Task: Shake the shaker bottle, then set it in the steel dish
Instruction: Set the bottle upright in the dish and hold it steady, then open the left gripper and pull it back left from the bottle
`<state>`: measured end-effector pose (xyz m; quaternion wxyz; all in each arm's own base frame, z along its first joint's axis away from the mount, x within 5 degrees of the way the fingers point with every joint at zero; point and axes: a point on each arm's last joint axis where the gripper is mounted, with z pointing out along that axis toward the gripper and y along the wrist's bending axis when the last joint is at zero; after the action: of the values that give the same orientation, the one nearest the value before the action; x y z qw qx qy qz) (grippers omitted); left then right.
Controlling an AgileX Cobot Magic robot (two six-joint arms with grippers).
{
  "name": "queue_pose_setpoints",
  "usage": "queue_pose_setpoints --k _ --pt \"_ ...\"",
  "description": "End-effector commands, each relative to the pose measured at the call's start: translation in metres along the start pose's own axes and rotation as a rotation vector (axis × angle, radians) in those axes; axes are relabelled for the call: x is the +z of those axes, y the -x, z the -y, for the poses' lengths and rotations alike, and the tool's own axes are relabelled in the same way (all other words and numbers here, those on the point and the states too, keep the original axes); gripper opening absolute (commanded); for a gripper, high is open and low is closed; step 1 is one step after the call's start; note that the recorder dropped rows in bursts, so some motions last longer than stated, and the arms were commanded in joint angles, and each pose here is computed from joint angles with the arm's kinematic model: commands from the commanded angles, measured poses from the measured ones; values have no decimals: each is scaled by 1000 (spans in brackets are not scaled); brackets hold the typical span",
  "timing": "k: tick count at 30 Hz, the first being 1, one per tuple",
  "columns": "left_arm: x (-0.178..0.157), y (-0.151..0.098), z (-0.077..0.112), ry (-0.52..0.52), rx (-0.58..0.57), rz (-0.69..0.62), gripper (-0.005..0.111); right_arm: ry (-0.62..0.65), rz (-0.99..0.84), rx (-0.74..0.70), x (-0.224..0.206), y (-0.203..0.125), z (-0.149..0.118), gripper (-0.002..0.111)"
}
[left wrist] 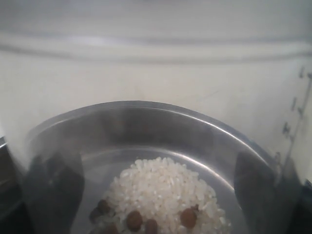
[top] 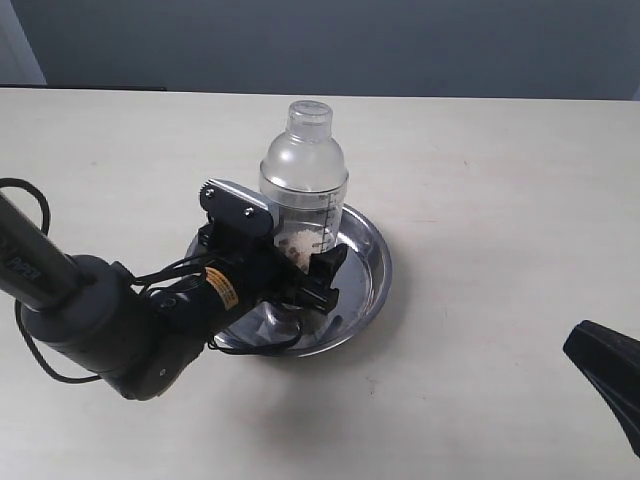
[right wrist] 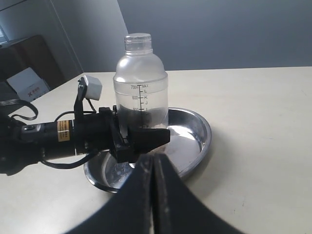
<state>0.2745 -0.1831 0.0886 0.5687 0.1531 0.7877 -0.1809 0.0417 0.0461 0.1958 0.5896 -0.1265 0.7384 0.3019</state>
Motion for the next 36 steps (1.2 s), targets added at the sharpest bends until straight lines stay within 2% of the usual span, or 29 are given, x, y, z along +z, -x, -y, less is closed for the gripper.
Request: queue_pose_setpoints --k 1,5,8,17,21,28,36 --pt "0 8 2 -14 -6 56 73 -6 9 -1 0 0 1 -1" --pt "0 8 -1 10 -36 58 94 -6 9 -1 0 0 1 -1" --pt "0 8 -1 12 -46 58 105 -6 9 -1 0 0 1 -1" --pt "-5 16 4 -36 -7 66 105 -6 9 -1 0 0 1 -1" --pt "-17 18 3 -25 -64 -21 105 -6 9 -1 0 0 1 -1" --pt "-36 25 4 -34 -76 -103 105 -6 9 -1 0 0 1 -1" --pt "-63 29 11 -122 -86 -164 105 -6 9 -1 0 0 1 -1"
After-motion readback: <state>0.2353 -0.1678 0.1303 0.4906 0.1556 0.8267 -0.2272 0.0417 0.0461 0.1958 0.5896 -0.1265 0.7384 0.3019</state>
